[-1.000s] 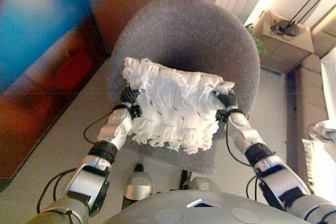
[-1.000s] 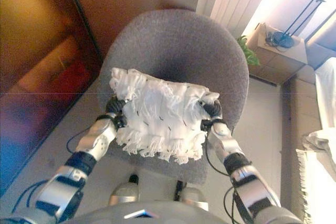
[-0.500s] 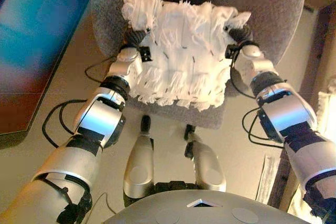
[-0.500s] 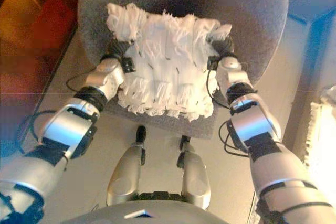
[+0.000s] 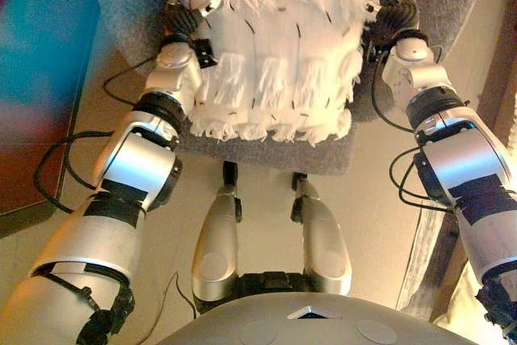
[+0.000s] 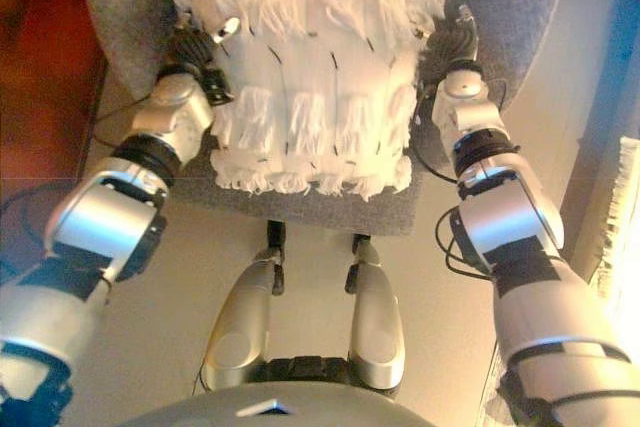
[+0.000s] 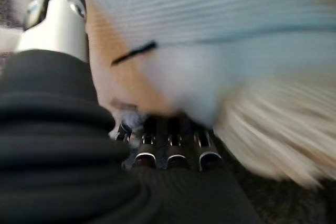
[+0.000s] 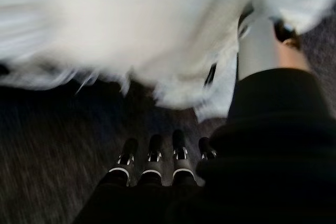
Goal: Pick up the cushion and take it to the sofa
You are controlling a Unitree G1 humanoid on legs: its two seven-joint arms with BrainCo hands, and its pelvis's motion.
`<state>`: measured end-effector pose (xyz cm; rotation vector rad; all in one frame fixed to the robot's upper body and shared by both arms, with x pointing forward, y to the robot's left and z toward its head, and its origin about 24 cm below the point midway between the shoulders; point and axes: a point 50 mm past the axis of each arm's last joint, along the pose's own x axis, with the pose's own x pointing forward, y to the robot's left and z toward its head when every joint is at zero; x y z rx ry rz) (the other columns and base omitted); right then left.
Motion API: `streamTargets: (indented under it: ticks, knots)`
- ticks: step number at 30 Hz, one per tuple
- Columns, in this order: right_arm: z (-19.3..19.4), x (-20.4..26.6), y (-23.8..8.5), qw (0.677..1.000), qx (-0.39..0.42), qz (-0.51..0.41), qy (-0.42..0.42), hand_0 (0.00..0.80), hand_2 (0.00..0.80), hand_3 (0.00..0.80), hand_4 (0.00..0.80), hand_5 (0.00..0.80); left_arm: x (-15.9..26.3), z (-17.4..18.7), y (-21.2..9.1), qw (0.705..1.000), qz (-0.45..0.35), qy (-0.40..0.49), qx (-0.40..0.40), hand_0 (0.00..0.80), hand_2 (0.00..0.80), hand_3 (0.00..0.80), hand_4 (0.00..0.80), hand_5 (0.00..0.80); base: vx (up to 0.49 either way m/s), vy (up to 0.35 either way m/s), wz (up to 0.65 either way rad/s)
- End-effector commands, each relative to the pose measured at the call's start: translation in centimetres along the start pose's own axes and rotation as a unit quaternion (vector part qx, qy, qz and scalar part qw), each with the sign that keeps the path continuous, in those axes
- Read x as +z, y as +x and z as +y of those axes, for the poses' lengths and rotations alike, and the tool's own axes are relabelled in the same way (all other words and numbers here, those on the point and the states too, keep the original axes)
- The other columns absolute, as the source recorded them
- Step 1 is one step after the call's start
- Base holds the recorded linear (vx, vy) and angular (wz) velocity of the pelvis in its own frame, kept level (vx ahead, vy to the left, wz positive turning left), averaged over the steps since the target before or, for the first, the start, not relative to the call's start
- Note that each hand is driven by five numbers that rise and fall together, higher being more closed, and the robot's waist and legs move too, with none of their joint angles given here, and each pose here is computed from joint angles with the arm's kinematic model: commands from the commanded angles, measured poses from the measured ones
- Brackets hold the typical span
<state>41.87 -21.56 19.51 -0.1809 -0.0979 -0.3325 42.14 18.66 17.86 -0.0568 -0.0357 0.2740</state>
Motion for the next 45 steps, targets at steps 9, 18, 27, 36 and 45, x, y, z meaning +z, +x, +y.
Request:
streamTargets:
  ticks: [9,18,27,36,45]
  knots:
    - [-6.6,1.9,-2.5,0.979,-0.1,-0.178,-0.029,0.0,0.0,0.0,0.0,0.0,-1.2,12.7,-0.7,0.973,-0.001,-0.076,0.218,0.0,0.0,0.0,0.0,0.0,0.001,-0.007,-0.15]
    - [-9.0,-11.3,-9.4,0.996,-0.069,0.003,-0.048,0.0,0.0,0.0,0.0,0.0,-13.1,15.8,-6.8,0.965,0.144,-0.039,0.215,0.0,0.0,0.0,0.0,0.0,0.062,-0.041,-0.13]
    - [-8.7,-26.8,-24.2,0.934,0.007,0.353,-0.059,0.0,0.0,0.0,0.0,0.0,-27.1,15.1,-21.2,0.91,0.39,0.047,0.132,0.0,0.0,0.0,0.0,0.0,0.081,-0.065,-0.08]
    - [-7.0,-32.7,-34.5,0.814,0.042,0.577,-0.063,0.0,0.0,0.0,0.0,0.0,-32.4,16.2,-32.3,0.782,0.607,0.127,0.061,0.0,0.0,0.0,0.0,0.0,0.001,-0.007,-0.01]
    - [-6.3,-33.5,-38.4,0.761,0.048,0.641,-0.082,0.0,0.0,0.0,0.0,0.0,-33.2,15.8,-35.5,0.744,0.657,0.103,0.065,0.0,0.0,0.0,0.0,0.0,-0.003,0.004,-0.02]
